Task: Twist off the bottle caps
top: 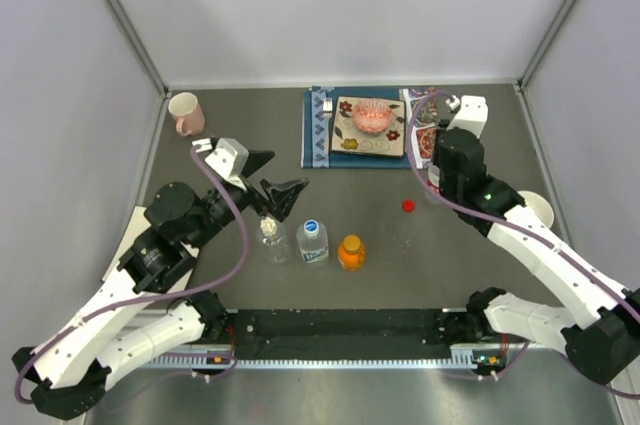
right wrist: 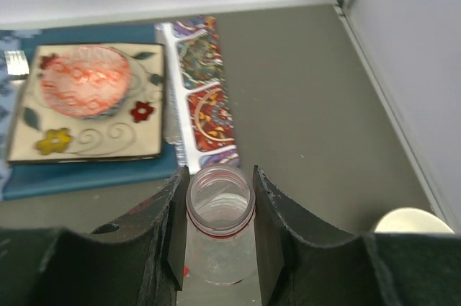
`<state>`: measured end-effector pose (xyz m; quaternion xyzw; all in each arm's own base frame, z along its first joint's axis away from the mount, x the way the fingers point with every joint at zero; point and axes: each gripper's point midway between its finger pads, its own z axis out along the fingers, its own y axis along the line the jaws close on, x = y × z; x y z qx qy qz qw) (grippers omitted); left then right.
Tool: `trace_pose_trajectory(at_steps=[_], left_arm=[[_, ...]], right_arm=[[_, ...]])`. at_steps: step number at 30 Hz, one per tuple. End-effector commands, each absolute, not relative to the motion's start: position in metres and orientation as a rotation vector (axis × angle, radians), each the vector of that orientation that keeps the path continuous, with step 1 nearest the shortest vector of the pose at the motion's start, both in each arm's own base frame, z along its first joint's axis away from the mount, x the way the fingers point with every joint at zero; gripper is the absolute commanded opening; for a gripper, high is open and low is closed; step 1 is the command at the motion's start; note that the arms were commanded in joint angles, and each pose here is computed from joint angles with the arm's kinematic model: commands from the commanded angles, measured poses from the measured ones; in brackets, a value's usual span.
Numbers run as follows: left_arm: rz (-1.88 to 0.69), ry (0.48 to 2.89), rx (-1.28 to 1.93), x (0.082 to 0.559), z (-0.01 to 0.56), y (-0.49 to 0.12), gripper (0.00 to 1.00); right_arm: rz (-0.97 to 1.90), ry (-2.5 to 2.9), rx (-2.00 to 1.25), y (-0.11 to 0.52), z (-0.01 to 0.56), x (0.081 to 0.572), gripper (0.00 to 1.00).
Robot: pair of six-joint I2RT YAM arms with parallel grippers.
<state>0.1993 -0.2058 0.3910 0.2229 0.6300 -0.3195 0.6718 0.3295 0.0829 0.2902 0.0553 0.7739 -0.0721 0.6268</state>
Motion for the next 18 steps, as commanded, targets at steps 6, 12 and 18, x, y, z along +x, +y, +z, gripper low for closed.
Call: trace_pose_trajectory(at_steps=[6, 12, 18], left_arm=[[-0.717, 1.405, 0.496, 0.199, 0.384, -0.204, 0.99], [-0.729, 1.413, 0.493, 0.2, 0.376, -0.207, 0.99], [-0.732, 1.426, 0.494, 0.202, 0.372, -0.209, 0.99]], right_arm=[[-0.192, 1.666, 0.381, 0.031, 0.276, 0.358, 0.0], [-0.177, 1.698, 0.413, 0.034, 0.243, 0.366, 0.0], [-0.167, 1.722, 0.41, 0.037, 0.23, 0.37, 0.0]])
